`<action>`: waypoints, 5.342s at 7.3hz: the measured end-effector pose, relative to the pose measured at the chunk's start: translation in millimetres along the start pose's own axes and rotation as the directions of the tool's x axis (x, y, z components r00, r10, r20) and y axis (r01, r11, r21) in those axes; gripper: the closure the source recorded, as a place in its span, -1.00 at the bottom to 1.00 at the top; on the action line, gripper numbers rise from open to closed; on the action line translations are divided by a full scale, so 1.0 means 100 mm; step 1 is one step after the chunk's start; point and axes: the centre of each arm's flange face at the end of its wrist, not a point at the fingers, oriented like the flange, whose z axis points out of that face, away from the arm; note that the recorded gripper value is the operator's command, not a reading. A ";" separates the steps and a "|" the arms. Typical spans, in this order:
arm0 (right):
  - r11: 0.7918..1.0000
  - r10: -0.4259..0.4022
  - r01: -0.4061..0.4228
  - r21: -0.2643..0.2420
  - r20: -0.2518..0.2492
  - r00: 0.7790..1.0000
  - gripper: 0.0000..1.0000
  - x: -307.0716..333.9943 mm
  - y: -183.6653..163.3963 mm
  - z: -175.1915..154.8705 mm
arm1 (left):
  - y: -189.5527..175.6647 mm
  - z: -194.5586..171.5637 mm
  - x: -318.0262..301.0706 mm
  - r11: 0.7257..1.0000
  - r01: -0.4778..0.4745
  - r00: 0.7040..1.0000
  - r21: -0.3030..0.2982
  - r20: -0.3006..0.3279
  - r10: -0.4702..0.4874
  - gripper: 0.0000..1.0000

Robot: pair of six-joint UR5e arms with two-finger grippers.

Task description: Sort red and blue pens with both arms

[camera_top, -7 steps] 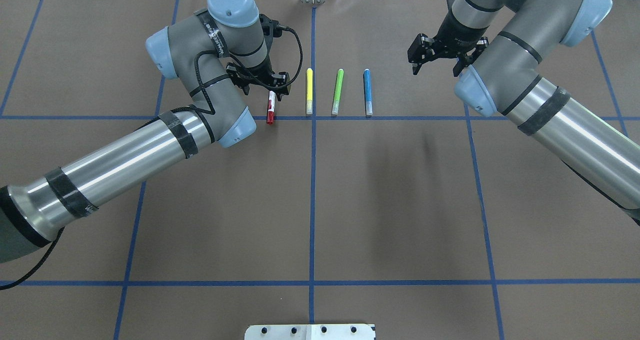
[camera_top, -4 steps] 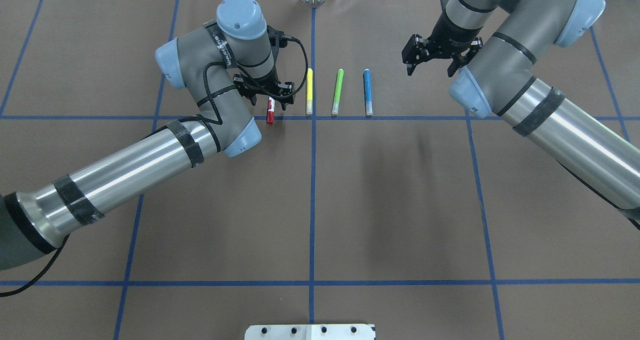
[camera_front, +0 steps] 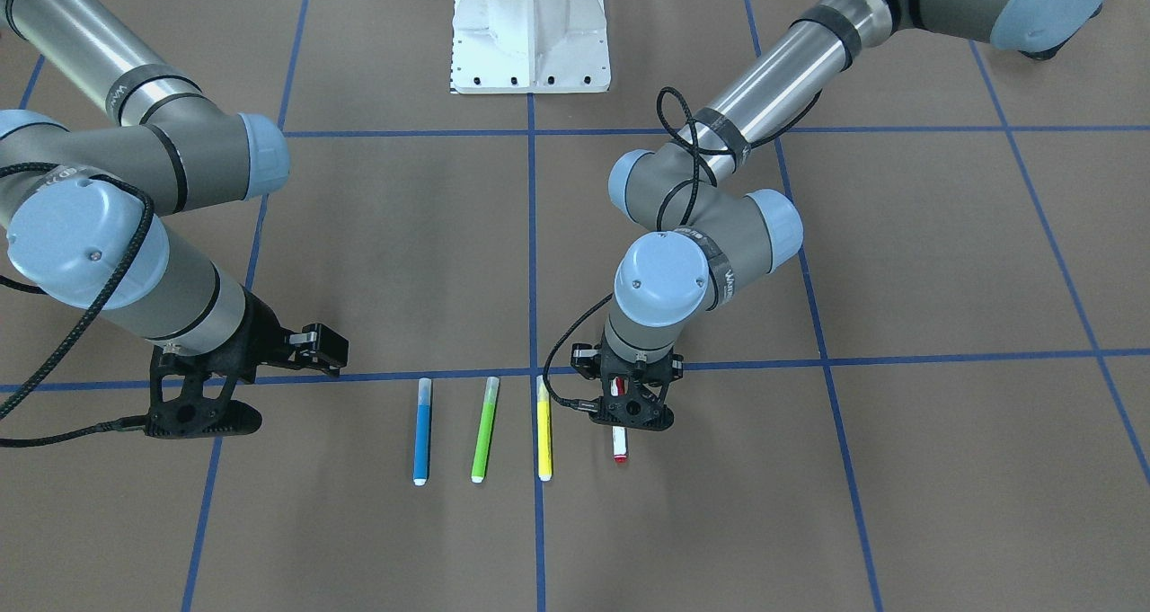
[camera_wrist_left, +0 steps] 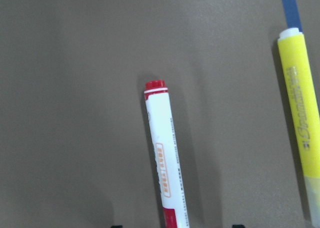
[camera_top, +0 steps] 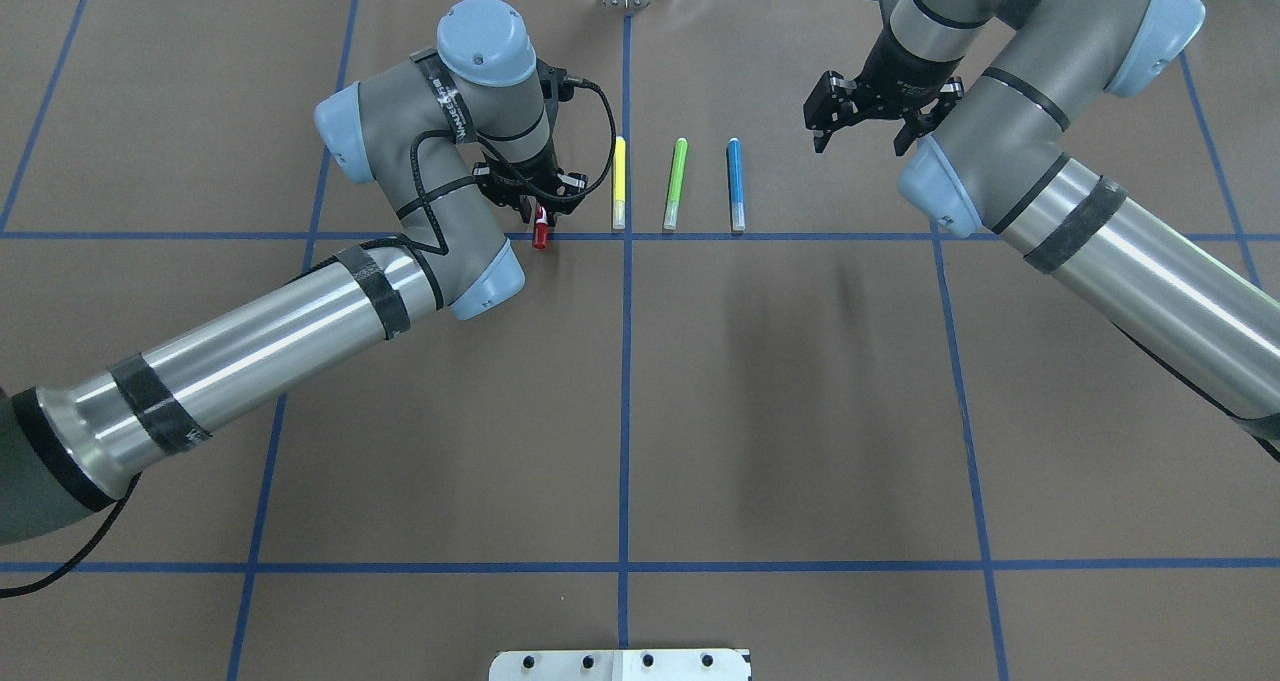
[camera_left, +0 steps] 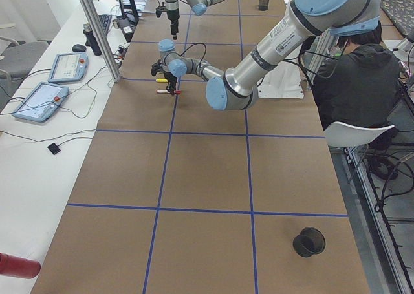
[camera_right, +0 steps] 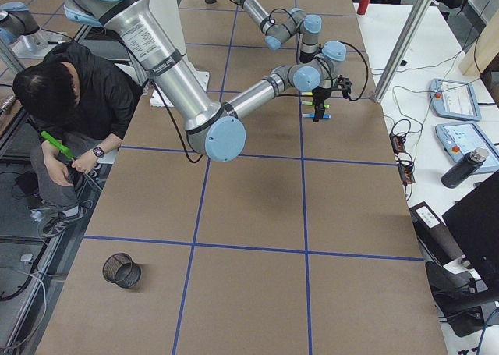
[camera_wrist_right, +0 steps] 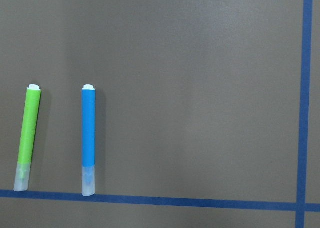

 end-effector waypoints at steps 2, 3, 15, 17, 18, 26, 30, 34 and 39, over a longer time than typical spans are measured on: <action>1.000 0.001 -0.001 -0.001 0.000 1.000 -0.99 0.01 0.00 0.00 | -0.09 -0.19 0.02 0.999 0.048 0.999 0.005 -0.007 -0.048 1.00; 1.000 0.001 -0.001 -0.002 0.000 1.000 -0.99 0.01 0.00 0.01 | -0.19 -0.39 -0.02 0.997 0.073 0.997 0.003 -0.014 -0.073 1.00; 0.990 0.067 -0.058 0.127 -0.074 0.995 -0.13 -1.09 0.17 1.05 | -0.87 -1.27 -1.20 0.984 0.177 0.984 0.011 -0.039 -0.176 1.00; 0.991 0.050 -0.041 0.129 -0.072 0.996 -0.15 -1.07 0.16 1.10 | -0.87 -1.26 -1.21 0.984 0.177 0.984 0.011 -0.037 -0.176 1.00; 0.991 0.039 -0.030 0.134 -0.061 0.997 -0.18 -1.04 0.13 1.17 | -0.87 -1.26 -1.21 0.984 0.176 0.984 0.011 -0.037 -0.175 1.00; 0.992 0.013 -0.006 0.125 -0.050 0.999 -0.10 -1.15 0.19 1.32 | -0.88 -1.27 -1.28 0.984 0.180 0.983 0.013 -0.035 -0.179 1.00; 0.993 0.015 -0.009 0.121 -0.056 0.998 0.99 -1.13 0.19 1.35 | -0.86 -1.28 -1.29 0.984 0.180 0.983 0.014 -0.037 -0.179 1.00; 0.992 -0.058 0.066 0.111 -0.070 0.996 1.00 -1.12 0.18 1.34 | -0.84 -1.30 -1.33 0.984 0.179 0.983 0.020 -0.040 -0.179 1.00; 0.995 -0.042 0.052 0.081 -0.118 0.992 1.00 -0.87 -0.05 0.40 | -0.63 -1.49 -1.79 0.981 0.193 0.979 0.032 -0.079 -0.190 1.00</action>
